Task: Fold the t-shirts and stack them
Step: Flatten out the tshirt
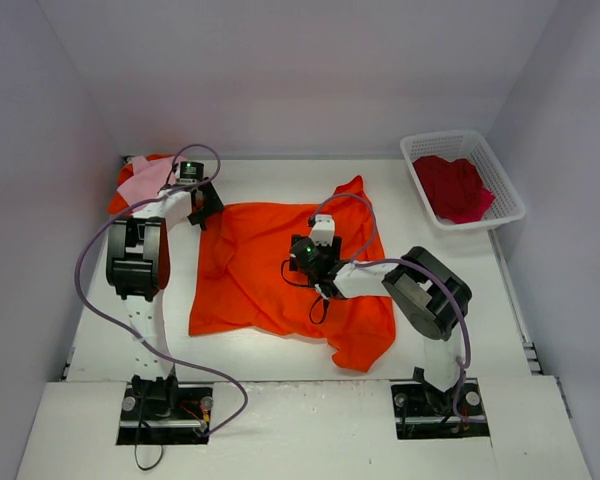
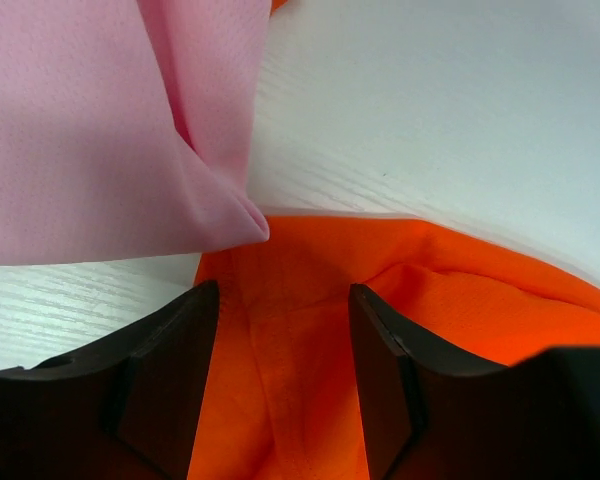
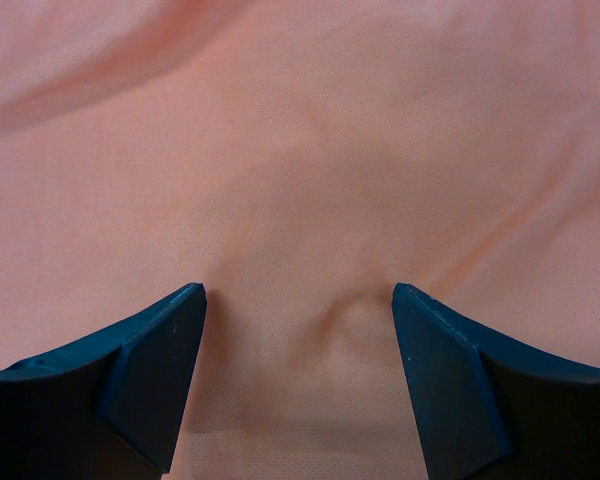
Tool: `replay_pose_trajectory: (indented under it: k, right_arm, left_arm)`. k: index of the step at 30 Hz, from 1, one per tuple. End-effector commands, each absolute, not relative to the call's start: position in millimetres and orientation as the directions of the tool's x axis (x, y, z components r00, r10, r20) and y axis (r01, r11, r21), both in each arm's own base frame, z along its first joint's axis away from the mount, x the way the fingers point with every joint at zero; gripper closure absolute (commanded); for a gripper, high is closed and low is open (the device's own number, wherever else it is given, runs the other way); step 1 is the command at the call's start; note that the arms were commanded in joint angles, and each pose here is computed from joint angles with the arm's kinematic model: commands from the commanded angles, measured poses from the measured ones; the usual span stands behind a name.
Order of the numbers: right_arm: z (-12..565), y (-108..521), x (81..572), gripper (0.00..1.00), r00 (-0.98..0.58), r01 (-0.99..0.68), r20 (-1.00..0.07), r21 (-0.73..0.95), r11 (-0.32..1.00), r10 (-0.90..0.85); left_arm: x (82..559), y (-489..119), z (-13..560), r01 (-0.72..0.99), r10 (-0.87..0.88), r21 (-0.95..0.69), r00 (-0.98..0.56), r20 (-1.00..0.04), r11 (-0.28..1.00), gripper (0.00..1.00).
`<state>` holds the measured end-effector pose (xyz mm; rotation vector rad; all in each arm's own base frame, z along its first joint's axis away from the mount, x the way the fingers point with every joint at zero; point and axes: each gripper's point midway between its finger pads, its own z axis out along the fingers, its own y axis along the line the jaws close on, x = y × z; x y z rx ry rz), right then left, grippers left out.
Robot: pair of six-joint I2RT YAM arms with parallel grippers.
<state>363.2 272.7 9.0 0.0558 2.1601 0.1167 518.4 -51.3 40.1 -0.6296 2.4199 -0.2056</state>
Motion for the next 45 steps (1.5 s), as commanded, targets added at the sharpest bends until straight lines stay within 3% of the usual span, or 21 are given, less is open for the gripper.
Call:
replay_pose_trajectory:
  k: [1, 14, 18, 22, 31, 45]
  right_arm:
    - [-82, 250, 282, 0.29, -0.82, -0.057, -0.57, 0.009, 0.998, -0.041]
    - [-85, 250, 281, 0.29, -0.824, -0.059, -0.565, 0.005, 0.998, -0.046]
    - [-87, 249, 280, 0.29, -0.826, -0.058, -0.562, 0.003, 0.998, -0.046]
    - [-87, 249, 281, 0.29, -0.826, -0.058, -0.562, 0.002, 0.998, -0.046]
    - [-88, 251, 280, 0.29, -0.828, -0.061, -0.559, 0.005, 0.998, -0.048]
    - [-87, 254, 279, 0.3, -0.827, -0.068, -0.56, 0.008, 0.998, -0.052]
  left_arm:
    - [541, -55, 83, -0.353, -0.506, -0.363, -0.629, -0.59, 0.862, 0.51]
    - [542, -58, 80, -0.349, -0.515, -0.38, -0.629, -0.582, 0.857, 0.54]
    - [542, -61, 76, -0.345, -0.517, -0.389, -0.633, -0.576, 0.854, 0.73]
    - [541, -60, 76, -0.346, -0.517, -0.387, -0.633, -0.576, 0.855, 0.82]
    - [541, -60, 83, -0.341, -0.52, -0.396, -0.627, -0.581, 0.853, 0.85]
    - [549, -69, 139, -0.286, -0.528, -0.452, -0.582, -0.618, 0.845, 0.86]
